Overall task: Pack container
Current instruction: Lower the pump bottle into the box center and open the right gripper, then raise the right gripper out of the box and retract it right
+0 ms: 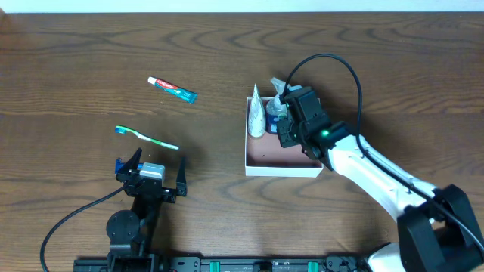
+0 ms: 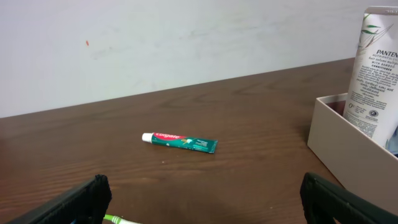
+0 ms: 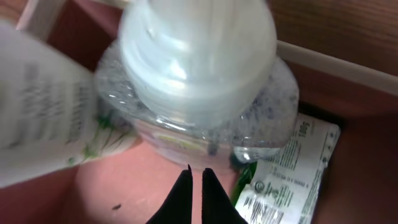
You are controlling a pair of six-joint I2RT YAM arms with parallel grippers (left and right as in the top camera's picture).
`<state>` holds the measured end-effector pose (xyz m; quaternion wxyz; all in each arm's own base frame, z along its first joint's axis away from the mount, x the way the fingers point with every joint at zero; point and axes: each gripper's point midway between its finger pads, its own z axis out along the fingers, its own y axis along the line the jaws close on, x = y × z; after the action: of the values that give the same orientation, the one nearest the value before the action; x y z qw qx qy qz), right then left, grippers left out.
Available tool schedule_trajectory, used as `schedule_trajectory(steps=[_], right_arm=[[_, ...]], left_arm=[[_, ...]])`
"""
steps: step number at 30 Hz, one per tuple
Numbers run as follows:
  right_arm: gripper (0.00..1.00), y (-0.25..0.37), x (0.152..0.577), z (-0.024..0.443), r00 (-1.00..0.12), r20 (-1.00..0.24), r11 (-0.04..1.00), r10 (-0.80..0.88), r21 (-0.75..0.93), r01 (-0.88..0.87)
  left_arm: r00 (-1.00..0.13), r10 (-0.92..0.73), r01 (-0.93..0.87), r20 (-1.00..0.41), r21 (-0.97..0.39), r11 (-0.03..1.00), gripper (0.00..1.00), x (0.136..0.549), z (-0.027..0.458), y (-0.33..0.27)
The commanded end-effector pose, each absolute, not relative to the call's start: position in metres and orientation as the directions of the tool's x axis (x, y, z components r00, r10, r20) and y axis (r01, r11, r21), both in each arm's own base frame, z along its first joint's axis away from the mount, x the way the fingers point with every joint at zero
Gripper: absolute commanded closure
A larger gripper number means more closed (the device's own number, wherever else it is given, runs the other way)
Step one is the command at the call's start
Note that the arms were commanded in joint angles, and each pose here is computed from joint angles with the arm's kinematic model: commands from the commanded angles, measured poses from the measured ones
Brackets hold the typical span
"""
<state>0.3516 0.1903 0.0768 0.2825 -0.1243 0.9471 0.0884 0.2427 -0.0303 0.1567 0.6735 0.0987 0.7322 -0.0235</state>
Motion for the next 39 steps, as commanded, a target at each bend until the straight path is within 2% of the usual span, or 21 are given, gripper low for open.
schedule_trajectory(steps=[1,9,22,28,33,36,37,39], right_arm=[[0.93,0.198,0.345,0.114,-0.762,-0.622,0.938,-0.180,0.125,-0.323],[0.88,0.186,0.331,0.156,-0.722,-0.675,0.939,-0.152,0.129,-0.319],[0.88,0.192,0.319,0.155,-0.733,-0.658,0.934,-0.172,0.127,-0.333],[0.85,0.194,0.315,0.172,-0.723,-0.678,0.933,-0.134,0.158,-0.322],[0.70,0.186,0.309,0.210,-0.694,-0.712,0.936,-0.107,0.162,-0.312],[0.51,0.179,0.303,0.232,-0.682,-0.721,0.938,-0.124,0.140,-0.318],[0.41,0.177,0.300,0.239,-0.681,-0.720,0.937,-0.134,0.132,-0.325],[0.31,0.173,0.294,0.248,-0.691,-0.706,0.937,-0.156,0.116,-0.330]], left_arm=[[-0.119,0.105,0.185,-0.987,0.082,0.979,0.02,0.242,0.141,-0.031],[-0.119,0.105,0.185,-0.987,0.082,0.979,0.02,0.242,0.141,-0.031],[-0.119,0.105,0.185,-0.987,0.082,0.979,0.02,0.242,0.141,-0.031],[-0.119,0.105,0.185,-0.987,0.082,0.979,0.02,0.242,0.141,-0.031],[-0.119,0.105,0.185,-0.987,0.082,0.979,0.02,0.242,0.141,-0.031],[-0.119,0.105,0.185,-0.987,0.082,0.979,0.02,0.242,0.141,-0.031],[-0.119,0.105,0.185,-0.987,0.082,0.979,0.02,0.242,0.141,-0.031],[-0.119,0.105,0.185,-0.987,0.082,0.979,0.02,0.242,0.141,-0.031]])
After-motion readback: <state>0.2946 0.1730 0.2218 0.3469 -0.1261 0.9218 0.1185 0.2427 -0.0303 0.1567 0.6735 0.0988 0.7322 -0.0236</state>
